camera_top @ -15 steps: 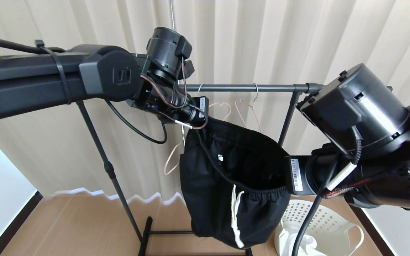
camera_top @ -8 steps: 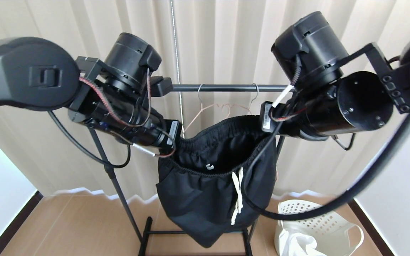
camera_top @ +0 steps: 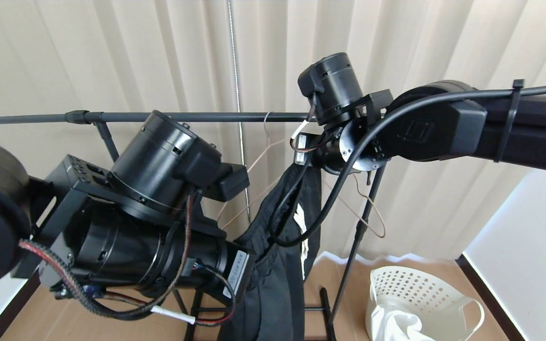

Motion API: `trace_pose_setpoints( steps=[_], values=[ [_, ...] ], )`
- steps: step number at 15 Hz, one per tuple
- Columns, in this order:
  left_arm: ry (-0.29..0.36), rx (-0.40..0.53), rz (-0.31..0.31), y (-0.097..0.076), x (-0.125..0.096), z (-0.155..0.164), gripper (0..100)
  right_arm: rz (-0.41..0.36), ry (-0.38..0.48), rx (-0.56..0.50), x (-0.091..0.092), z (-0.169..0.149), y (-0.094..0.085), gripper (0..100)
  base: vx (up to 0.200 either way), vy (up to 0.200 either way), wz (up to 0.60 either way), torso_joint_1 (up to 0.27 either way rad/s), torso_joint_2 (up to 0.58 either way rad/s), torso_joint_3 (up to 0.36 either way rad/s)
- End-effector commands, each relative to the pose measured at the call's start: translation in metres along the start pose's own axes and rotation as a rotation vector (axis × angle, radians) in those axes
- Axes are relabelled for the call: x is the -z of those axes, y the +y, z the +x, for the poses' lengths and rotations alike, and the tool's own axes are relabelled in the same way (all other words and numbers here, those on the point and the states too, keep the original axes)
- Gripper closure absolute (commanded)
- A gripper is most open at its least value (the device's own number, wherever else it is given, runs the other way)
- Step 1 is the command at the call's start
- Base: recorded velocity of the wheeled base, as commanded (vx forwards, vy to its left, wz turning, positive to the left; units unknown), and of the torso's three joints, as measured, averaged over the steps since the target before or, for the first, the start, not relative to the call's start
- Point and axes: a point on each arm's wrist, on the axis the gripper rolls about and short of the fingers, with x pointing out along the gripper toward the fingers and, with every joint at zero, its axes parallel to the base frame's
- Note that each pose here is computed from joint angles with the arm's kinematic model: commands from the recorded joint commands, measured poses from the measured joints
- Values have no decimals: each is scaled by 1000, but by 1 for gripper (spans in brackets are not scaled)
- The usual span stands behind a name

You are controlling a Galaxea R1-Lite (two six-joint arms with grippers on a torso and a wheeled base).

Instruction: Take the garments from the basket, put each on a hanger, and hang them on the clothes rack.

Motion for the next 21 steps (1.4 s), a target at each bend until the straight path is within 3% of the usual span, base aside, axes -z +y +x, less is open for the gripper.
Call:
trace_pose_setpoints(
  steps=[1, 4, 11, 14, 16, 17, 19, 21],
  values=[
    [10, 43, -10, -19, 4, 14, 100, -10, 14, 8, 10, 15, 5, 100, 0, 0, 0, 0, 0, 0],
    [-43, 70, -56, -25, -2, 23, 100, 0, 6, 1, 12, 20, 7, 100, 0, 0, 0, 0, 0, 0],
    [-13, 42, -98, -25, 7, 29, 100, 30, 13, -1, 6, 21, 1, 100, 0, 0, 0, 0, 0, 0],
    [-43, -133, -116, -11, 12, 34, 100, 98, -27, 21, -19, 10, -22, 100, 0, 0, 0, 0, 0, 0],
    [-75, -176, -157, 9, 0, 32, 100, 88, -4, 43, -21, -6, -35, 100, 0, 0, 0, 0, 0, 0],
    [-87, -189, -169, 15, -4, 31, 100, 89, 1, 48, -21, -11, -39, 100, 0, 0, 0, 0, 0, 0],
    [-145, -242, -236, 42, -32, 38, 100, 55, 42, 93, -13, -30, -63, 100, 0, 0, 0, 0, 0, 0],
    [-177, -261, -264, 53, -52, 49, 100, 16, 99, 132, -2, -43, -80, 100, 0, 0, 0, 0, 0, 0]
  ],
)
